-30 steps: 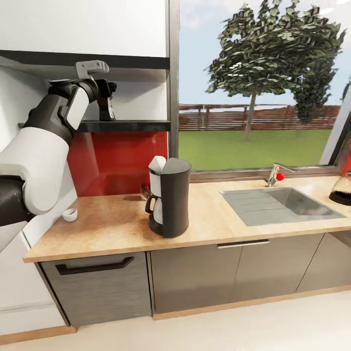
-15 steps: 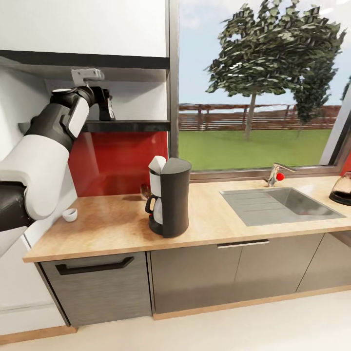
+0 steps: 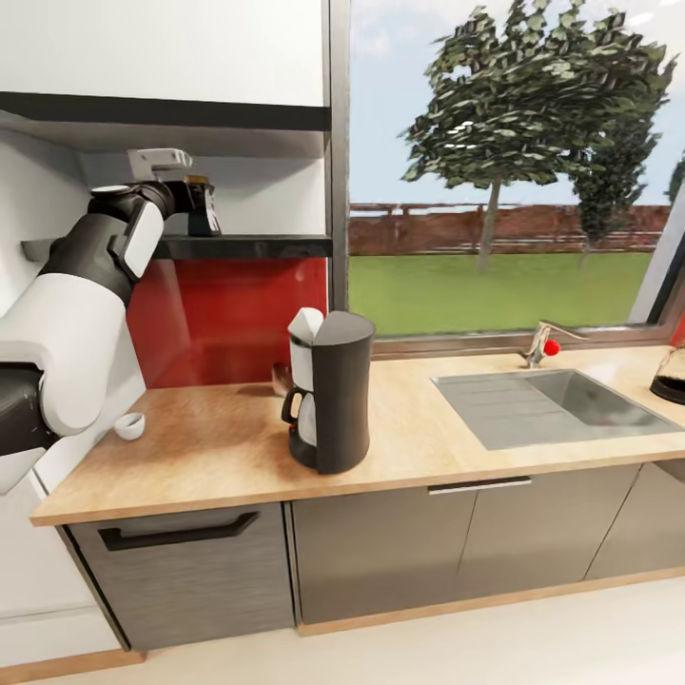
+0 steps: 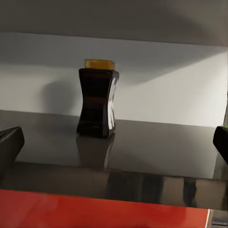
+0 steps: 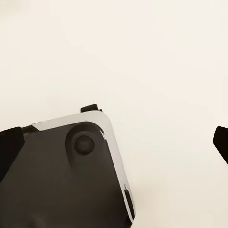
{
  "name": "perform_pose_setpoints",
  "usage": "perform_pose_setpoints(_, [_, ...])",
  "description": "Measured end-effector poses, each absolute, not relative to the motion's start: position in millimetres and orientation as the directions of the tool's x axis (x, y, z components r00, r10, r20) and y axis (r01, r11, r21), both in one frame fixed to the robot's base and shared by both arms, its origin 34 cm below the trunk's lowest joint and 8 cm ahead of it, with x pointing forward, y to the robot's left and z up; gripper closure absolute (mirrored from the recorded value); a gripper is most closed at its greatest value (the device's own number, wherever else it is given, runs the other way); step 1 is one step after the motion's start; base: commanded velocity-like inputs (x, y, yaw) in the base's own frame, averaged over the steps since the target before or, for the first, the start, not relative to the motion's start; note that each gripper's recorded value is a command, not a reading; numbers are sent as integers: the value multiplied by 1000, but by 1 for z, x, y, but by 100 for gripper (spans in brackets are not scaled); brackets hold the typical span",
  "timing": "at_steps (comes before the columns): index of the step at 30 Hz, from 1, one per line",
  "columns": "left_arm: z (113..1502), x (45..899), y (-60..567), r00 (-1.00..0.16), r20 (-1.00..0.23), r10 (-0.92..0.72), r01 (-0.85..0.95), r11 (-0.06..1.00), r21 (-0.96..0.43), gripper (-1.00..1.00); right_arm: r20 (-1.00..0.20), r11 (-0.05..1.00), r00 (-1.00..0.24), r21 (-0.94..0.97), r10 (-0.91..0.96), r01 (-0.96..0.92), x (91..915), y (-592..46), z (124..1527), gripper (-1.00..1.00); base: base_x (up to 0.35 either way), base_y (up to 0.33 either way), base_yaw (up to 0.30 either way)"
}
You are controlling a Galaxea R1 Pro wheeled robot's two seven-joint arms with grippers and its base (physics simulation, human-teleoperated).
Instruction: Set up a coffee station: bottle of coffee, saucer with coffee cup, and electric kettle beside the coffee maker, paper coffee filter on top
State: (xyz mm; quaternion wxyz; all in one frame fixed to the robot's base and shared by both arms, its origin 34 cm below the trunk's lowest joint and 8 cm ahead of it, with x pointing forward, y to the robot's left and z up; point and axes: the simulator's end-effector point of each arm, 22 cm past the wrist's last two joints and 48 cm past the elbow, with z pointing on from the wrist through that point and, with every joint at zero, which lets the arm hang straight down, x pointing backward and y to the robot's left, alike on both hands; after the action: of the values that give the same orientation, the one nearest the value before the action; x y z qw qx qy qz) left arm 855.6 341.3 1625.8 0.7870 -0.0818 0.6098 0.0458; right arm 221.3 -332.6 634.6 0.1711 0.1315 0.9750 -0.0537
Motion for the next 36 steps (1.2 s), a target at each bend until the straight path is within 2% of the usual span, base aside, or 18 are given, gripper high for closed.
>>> perform_pose_setpoints(21, [1605,862,344,226,-974,-21,-178,982,-62,-100,-306,956,-926,-117,222,268,198,-369,634,-100,50,24,0])
perform_pose_setpoints(28, [1612,858,348,230,-972,56,-219,976,4,-100,-307,956,-925,-117,222,268,197,-370,634,-100,73,1,0])
perform_pose_setpoints(36, [1615,857,349,233,-970,67,-225,974,13,-100,-307,956,-925,-118,222,268,198,-370,634,-100,54,0,0])
